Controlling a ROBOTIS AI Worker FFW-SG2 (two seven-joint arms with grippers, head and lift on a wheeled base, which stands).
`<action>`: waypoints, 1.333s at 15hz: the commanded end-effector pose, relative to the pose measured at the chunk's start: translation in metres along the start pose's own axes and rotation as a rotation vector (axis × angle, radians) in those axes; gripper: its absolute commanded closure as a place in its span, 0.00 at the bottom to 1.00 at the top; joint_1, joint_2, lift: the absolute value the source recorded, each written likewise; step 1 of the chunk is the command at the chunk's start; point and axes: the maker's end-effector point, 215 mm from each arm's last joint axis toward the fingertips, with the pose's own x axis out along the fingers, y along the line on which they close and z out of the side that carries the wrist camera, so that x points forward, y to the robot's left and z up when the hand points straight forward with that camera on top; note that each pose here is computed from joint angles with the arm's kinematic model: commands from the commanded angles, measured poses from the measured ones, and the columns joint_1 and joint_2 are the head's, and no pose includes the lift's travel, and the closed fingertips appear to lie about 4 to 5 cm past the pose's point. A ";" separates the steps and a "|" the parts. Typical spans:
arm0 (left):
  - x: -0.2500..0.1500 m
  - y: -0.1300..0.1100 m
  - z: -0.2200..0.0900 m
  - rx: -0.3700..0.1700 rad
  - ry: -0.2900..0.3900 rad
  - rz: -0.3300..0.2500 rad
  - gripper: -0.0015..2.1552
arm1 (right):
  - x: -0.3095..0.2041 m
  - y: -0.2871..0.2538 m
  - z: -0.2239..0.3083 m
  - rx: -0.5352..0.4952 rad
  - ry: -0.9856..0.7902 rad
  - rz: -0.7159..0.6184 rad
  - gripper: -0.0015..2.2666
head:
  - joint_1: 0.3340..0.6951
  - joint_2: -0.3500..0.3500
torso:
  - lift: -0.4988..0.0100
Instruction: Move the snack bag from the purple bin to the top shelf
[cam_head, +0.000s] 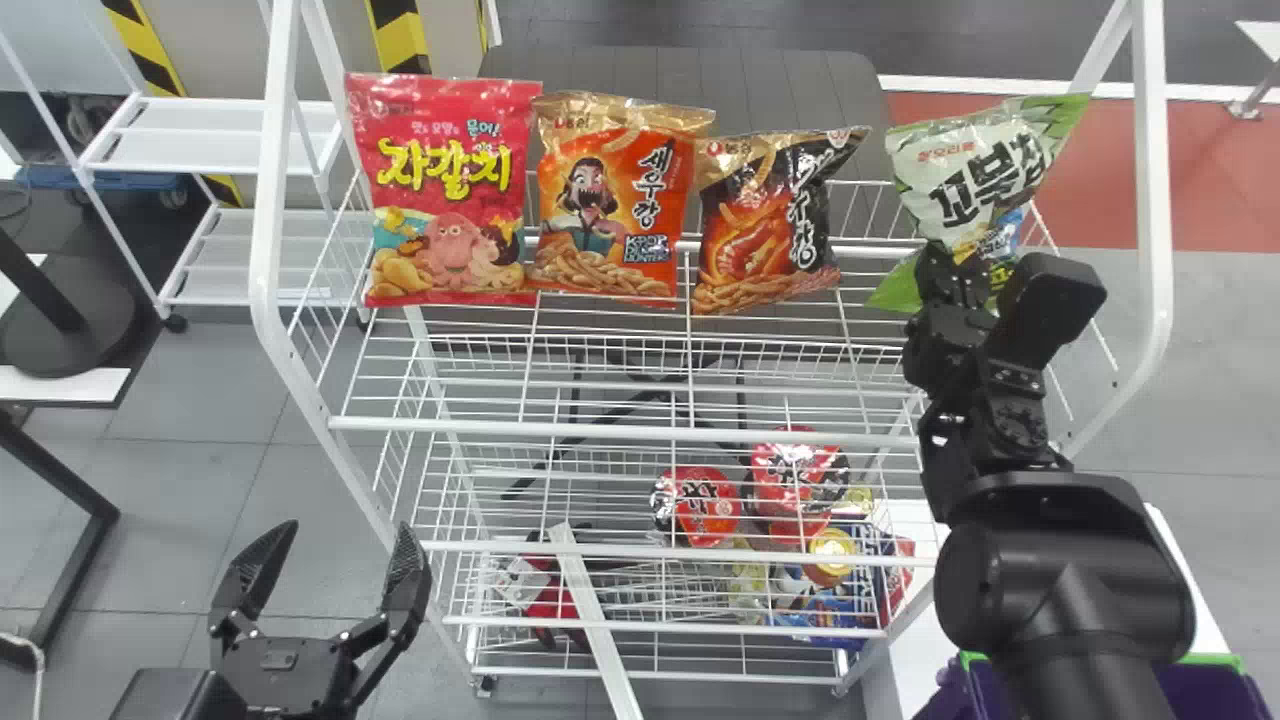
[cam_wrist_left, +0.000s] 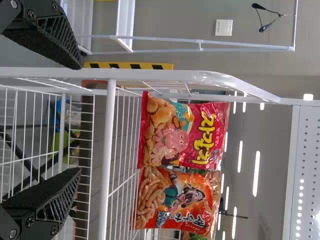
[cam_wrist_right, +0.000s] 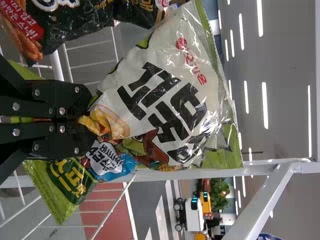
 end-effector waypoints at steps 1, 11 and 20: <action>0.000 0.000 0.000 0.001 0.000 -0.001 0.04 | 0.004 0.001 -0.007 0.000 0.014 -0.010 0.94 | 1.00 0.46 | 0.98; -0.001 0.002 0.001 0.004 -0.002 -0.001 0.04 | 0.015 0.011 -0.023 0.014 0.061 0.007 0.57 | 1.00 0.47 | 0.98; -0.005 0.005 0.006 0.004 -0.021 0.002 0.04 | 0.012 0.014 -0.027 0.014 0.071 0.016 0.02 | 1.00 0.48 | 0.98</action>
